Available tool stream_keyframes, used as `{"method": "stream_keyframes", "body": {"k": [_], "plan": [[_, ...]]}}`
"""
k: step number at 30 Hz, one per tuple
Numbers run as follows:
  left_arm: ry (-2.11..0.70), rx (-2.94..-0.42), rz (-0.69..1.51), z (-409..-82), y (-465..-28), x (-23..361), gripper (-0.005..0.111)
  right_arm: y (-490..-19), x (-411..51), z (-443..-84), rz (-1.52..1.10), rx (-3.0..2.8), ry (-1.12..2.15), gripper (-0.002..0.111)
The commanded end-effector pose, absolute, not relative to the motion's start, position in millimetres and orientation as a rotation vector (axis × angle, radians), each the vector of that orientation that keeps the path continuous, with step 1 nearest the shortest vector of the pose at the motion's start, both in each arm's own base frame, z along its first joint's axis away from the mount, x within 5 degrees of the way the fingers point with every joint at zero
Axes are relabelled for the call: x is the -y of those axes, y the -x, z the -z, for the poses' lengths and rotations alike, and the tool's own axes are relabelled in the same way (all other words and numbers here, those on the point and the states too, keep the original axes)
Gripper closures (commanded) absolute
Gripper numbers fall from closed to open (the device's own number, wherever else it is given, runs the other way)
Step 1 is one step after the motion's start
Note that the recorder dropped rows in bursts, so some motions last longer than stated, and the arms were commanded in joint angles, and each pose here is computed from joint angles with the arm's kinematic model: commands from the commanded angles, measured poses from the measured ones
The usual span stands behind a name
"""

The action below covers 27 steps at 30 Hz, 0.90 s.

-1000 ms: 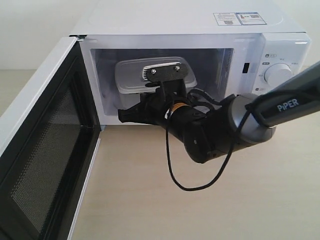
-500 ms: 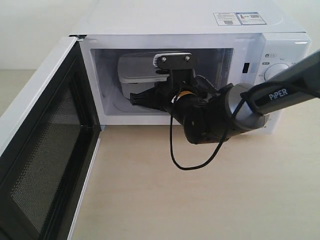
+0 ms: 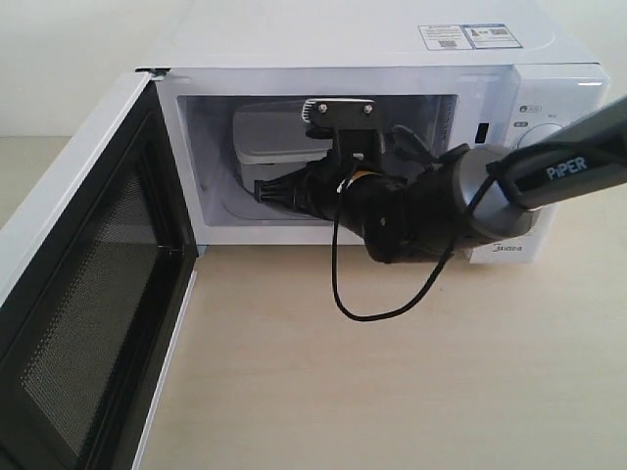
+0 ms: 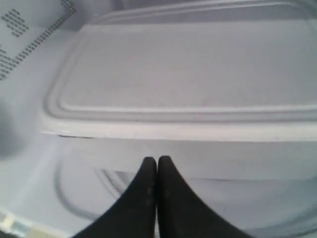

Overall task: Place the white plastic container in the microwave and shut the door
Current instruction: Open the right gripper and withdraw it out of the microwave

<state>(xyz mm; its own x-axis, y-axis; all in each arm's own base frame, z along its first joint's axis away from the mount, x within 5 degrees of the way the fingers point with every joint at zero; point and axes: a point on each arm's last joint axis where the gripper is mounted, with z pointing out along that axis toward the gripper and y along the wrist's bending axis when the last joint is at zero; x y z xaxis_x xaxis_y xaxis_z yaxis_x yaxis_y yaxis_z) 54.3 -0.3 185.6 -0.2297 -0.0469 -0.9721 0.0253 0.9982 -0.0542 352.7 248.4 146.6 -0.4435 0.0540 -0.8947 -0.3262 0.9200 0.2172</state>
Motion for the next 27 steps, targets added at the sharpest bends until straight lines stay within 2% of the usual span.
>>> {"method": "stream_keyframes", "body": {"k": [1, 12, 27], "plan": [[0.016, -1.796, 0.074, -185.0, -54.2, 0.6, 0.102, -340.7, -253.4, -176.9, -0.490, -2.011, 0.245, 0.108], [0.016, -1.796, 0.074, -185.0, -54.2, 0.6, 0.102, -288.5, -260.6, -217.5, -0.598, -2.216, 0.471, 0.108], [0.016, -1.796, 0.074, -185.0, -54.2, 0.6, 0.102, -174.3, -181.3, -254.4, -0.646, -2.425, 0.758, 0.108]]}}
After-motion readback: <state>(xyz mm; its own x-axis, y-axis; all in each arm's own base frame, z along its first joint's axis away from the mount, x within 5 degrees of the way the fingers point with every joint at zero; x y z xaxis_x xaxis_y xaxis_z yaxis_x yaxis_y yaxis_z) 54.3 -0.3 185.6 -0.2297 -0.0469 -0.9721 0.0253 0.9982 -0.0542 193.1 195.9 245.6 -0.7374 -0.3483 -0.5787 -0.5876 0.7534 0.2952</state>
